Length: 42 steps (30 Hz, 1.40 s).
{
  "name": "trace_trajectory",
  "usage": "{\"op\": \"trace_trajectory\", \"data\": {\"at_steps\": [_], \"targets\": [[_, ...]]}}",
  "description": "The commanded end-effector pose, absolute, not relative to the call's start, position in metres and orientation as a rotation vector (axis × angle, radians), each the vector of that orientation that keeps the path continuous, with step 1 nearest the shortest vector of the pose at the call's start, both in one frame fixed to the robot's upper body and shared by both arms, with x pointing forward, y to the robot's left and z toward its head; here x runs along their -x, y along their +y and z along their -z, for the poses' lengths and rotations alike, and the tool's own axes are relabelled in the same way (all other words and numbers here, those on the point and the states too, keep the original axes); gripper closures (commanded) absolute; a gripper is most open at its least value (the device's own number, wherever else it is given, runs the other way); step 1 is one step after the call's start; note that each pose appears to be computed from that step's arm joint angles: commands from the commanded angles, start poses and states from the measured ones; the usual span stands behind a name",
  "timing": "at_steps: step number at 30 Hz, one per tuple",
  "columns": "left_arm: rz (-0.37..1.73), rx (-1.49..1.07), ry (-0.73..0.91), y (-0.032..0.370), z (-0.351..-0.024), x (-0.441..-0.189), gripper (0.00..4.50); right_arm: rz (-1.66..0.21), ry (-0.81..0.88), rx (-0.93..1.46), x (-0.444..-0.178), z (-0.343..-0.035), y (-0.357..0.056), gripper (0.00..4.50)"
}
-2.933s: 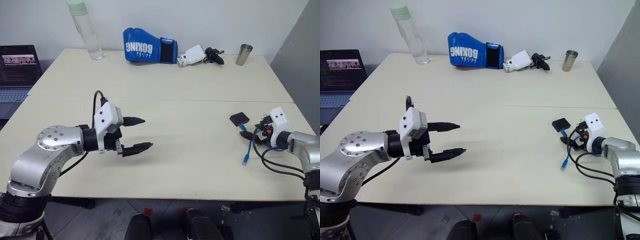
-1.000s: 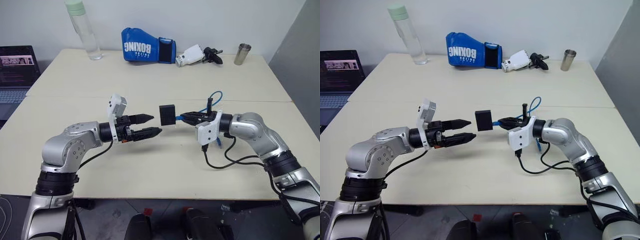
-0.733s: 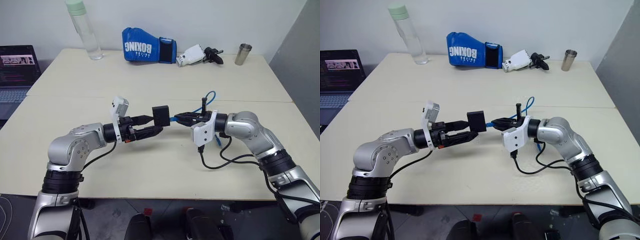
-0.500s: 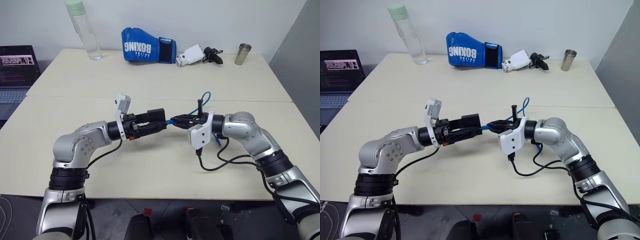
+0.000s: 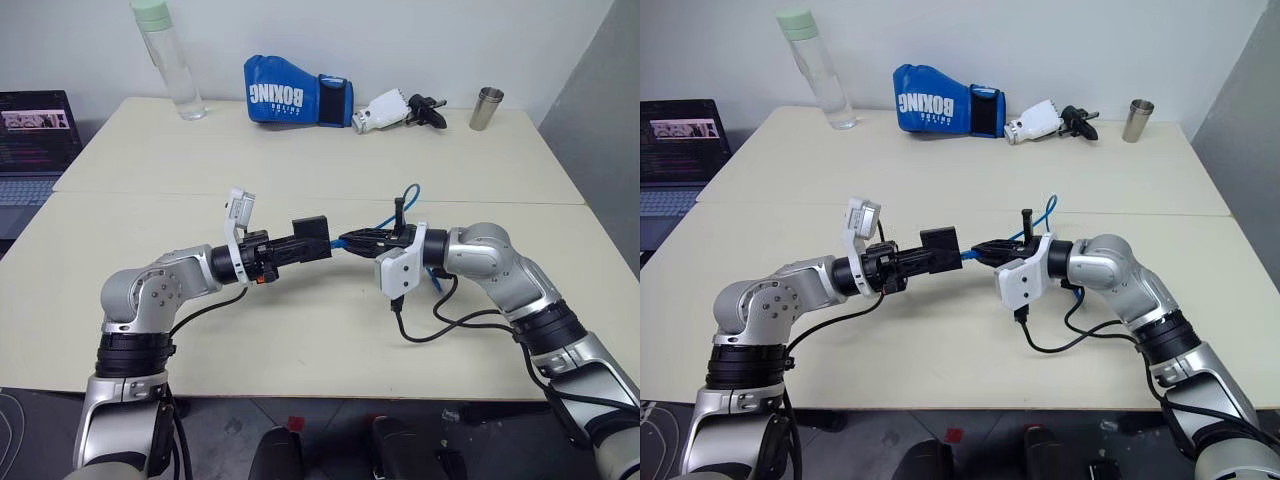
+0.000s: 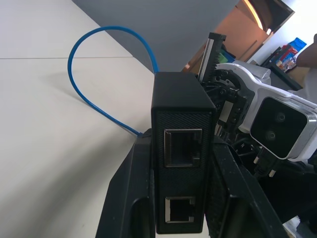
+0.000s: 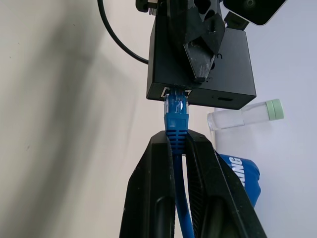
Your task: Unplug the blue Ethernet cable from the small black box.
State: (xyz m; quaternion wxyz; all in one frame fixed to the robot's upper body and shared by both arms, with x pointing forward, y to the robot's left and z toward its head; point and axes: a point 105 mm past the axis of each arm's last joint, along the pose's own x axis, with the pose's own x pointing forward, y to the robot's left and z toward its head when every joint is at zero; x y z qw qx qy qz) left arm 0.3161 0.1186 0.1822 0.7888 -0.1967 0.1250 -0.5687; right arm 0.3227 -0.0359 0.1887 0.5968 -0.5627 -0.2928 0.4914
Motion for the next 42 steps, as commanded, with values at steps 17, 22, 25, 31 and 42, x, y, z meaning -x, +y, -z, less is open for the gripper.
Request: {"op": "trace_trajectory", "data": {"at_steps": [17,22,25,31,42], "targets": [[1.260,0.277,0.201,0.118,-0.195,-0.315,3.69,-1.254,-0.704,1.256,-0.290,-0.203,-0.045,2.10],[1.312,0.072,0.187,0.114,-0.191,-0.312,3.69,-1.334,-0.430,0.980,-0.286,-0.207,-0.057,2.10],[1.362,-0.066,0.177,0.112,-0.190,-0.308,3.69,-1.370,-0.247,0.786,-0.286,-0.210,-0.057,2.10],[1.413,-0.232,0.135,0.112,-0.197,-0.306,3.69,-1.383,0.038,0.535,-0.289,-0.213,-0.047,2.10],[1.433,-0.230,0.108,0.112,-0.211,-0.303,3.69,-1.406,0.216,0.391,-0.299,-0.211,-0.028,2.10]]}}
